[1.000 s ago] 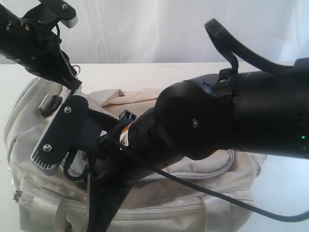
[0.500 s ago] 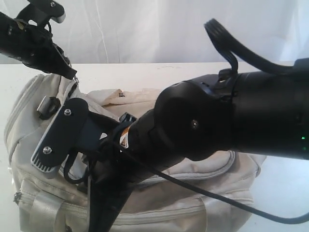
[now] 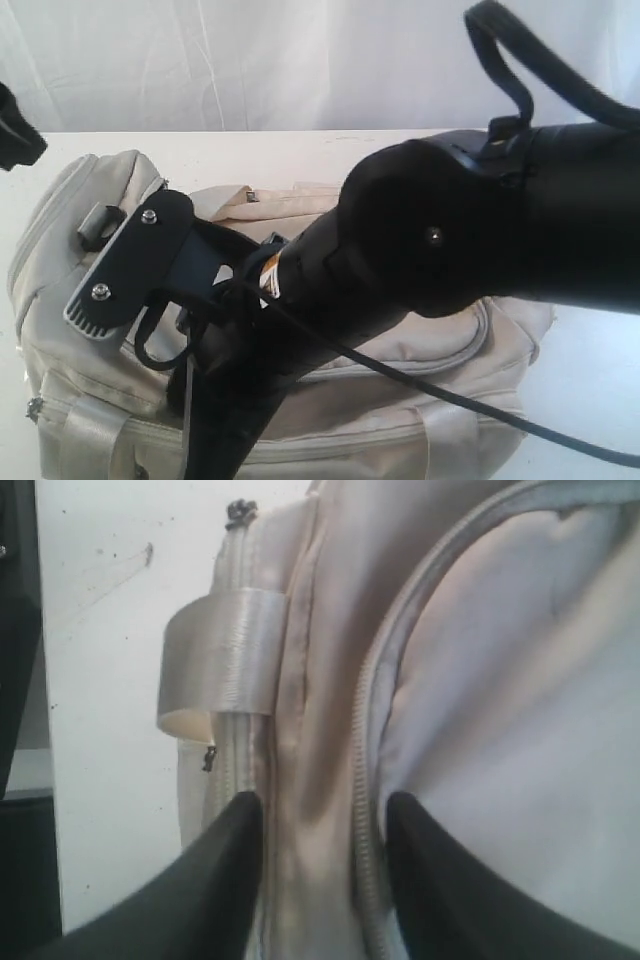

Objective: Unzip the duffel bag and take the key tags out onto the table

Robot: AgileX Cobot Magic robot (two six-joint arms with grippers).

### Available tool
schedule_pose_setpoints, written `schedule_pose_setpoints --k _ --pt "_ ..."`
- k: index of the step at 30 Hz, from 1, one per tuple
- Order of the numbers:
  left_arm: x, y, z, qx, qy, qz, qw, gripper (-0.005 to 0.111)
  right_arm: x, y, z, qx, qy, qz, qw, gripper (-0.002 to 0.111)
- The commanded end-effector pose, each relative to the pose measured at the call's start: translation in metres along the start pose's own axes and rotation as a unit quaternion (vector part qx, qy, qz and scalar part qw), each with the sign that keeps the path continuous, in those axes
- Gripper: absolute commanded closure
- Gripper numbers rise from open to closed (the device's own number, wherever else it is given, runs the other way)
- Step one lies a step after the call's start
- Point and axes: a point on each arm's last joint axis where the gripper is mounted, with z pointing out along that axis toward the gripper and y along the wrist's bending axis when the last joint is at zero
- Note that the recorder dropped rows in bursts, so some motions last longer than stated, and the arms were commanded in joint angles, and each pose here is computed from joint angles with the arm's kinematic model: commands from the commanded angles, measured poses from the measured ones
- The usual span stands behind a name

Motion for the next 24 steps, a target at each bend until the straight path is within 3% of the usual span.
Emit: schedule_pose_setpoints --k 1,7,10,16,24 --pt "0.018 -0.017 -0.032 0.047 0.014 -0.018 0.999 0.086 -0.007 0.005 -0.027 0.004 -0.029 -0.002 1.0 0.05" --pt "0.05 -0.047 -0.051 0.108 -0.036 -0.007 0.993 0.107 -0.001 0.003 -0.061 0.052 -0.011 -0.003 0.999 0.05" --pt "0.069 -0.058 -0.045 0.123 -0.044 0.013 0.991 0.107 0.011 -0.002 -0.064 0.086 0.052 0.004 0.995 0.05" --pt "0.095 -0.063 -0.013 0.083 -0.089 -0.004 0.993 0.107 0.014 -0.003 -0.053 0.077 0.078 0.013 0.994 0.051" --pt "0.101 -0.067 0.003 0.088 -0.113 -0.042 0.989 0.107 0.018 -0.012 -0.023 0.082 0.112 -0.002 0.99 0.06"
